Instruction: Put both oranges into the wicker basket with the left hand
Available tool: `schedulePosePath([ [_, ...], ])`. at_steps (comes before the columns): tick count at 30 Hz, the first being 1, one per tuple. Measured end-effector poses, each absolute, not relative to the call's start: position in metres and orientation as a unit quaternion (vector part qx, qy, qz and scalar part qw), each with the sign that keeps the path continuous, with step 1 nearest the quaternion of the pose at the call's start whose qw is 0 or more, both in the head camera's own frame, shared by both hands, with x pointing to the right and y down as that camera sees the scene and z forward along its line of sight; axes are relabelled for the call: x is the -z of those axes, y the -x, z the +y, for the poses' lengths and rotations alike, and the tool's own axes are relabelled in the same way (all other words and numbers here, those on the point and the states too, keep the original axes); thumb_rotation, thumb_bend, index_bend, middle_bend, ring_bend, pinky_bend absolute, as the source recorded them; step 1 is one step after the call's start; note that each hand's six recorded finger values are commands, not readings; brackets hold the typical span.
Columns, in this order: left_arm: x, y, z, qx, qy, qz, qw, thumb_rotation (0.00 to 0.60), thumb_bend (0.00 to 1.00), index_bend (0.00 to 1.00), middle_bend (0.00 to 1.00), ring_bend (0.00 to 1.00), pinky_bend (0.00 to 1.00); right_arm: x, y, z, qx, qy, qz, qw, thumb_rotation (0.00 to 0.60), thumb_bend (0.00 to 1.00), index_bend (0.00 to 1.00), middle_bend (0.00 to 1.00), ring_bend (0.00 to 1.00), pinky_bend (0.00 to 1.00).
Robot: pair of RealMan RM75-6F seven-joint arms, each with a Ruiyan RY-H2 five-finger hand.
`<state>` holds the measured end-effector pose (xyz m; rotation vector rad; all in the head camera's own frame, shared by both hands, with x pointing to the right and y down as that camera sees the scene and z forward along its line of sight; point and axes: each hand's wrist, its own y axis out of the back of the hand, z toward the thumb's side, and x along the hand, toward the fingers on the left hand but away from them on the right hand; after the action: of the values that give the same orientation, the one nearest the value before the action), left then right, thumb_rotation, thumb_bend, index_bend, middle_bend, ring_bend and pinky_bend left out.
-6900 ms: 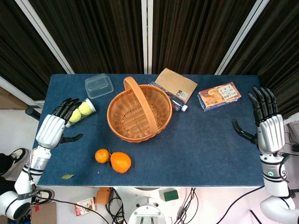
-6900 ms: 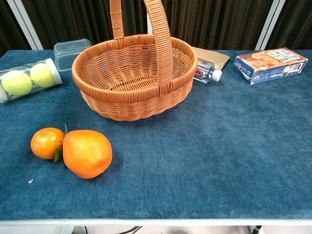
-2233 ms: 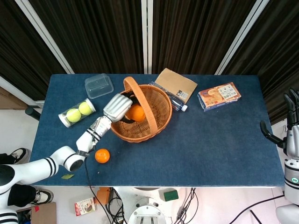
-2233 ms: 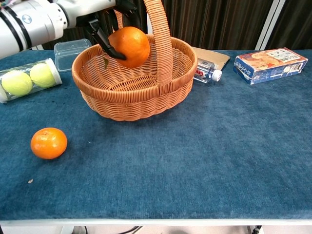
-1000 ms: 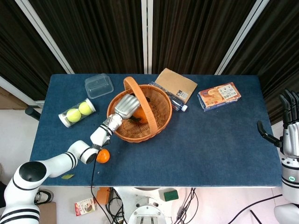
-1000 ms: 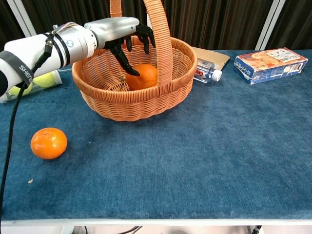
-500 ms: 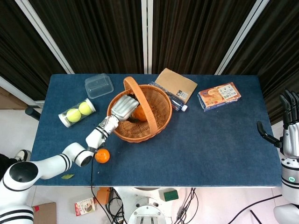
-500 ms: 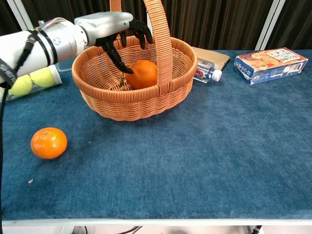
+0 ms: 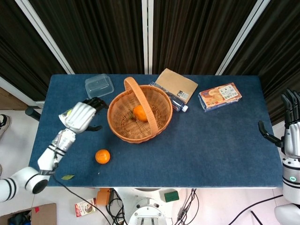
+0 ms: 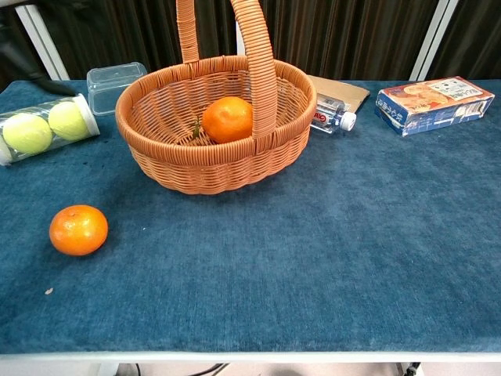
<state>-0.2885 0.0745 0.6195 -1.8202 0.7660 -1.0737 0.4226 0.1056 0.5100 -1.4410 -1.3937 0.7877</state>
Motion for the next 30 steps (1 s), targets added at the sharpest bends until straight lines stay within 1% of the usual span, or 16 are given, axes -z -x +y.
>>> schedulePosePath([
  [2,-0.62,0.311,0.1,0.453,0.725,0.299,0.425,0.6,0.1,0.32,0.29,0.2,0.4,-0.512,-0.421,0.105,-0.324,0.591,-0.567,0.474,0.6,0.33,0.0,0.0,0.0,0.0],
  [5,-0.625,0.329,0.135,0.477,0.726,0.277,0.41,0.6,0.1,0.31,0.29,0.2,0.4,-0.513,-0.42,0.105,-0.325,0.591,-0.566,0.475,0.6,0.33,0.0,0.0,0.0,0.0],
  [7,-0.629,0.331,0.151,0.481,0.734,0.266,0.4,0.6,0.1,0.3,0.29,0.2,0.4,-0.515,-0.419,0.105,-0.327,0.591,-0.564,0.474,0.6,0.33,0.0,0.0,0.0,0.0],
  [10,-0.637,0.324,0.164,0.474,0.748,0.251,0.391,0.6,0.1,0.28,0.28,0.2,0.4,-0.517,-0.418,0.107,-0.331,0.592,-0.562,0.473,0.6,0.33,0.0,0.0,0.0,0.0],
  [13,-0.648,0.315,0.174,0.468,0.763,0.227,0.383,0.6,0.1,0.25,0.27,0.2,0.4,-0.517,-0.416,0.108,-0.332,0.593,-0.561,0.474,0.6,0.33,0.0,0.0,0.0,0.0],
  [17,-0.664,0.299,0.183,0.457,0.78,0.197,0.38,0.6,0.1,0.25,0.25,0.2,0.39,-0.513,-0.415,0.111,-0.331,0.589,-0.56,0.479,0.6,0.33,0.0,0.0,0.0,0.0],
  [24,-0.677,0.283,0.192,0.445,0.795,0.164,0.378,0.6,0.1,0.24,0.23,0.2,0.37,-0.511,-0.415,0.114,-0.34,0.587,-0.557,0.479,0.6,0.33,0.0,0.0,0.0,0.0],
  [27,-0.682,0.283,0.194,0.449,0.796,0.157,0.375,0.6,0.1,0.25,0.23,0.2,0.38,-0.512,-0.411,0.114,-0.34,0.589,-0.554,0.48,0.6,0.33,0.0,0.0,0.0,0.0],
  [30,-0.686,0.284,0.196,0.454,0.795,0.149,0.373,0.6,0.11,0.29,0.27,0.2,0.38,-0.513,-0.409,0.114,-0.342,0.59,-0.552,0.48,0.6,0.33,0.0,0.0,0.0,0.0],
])
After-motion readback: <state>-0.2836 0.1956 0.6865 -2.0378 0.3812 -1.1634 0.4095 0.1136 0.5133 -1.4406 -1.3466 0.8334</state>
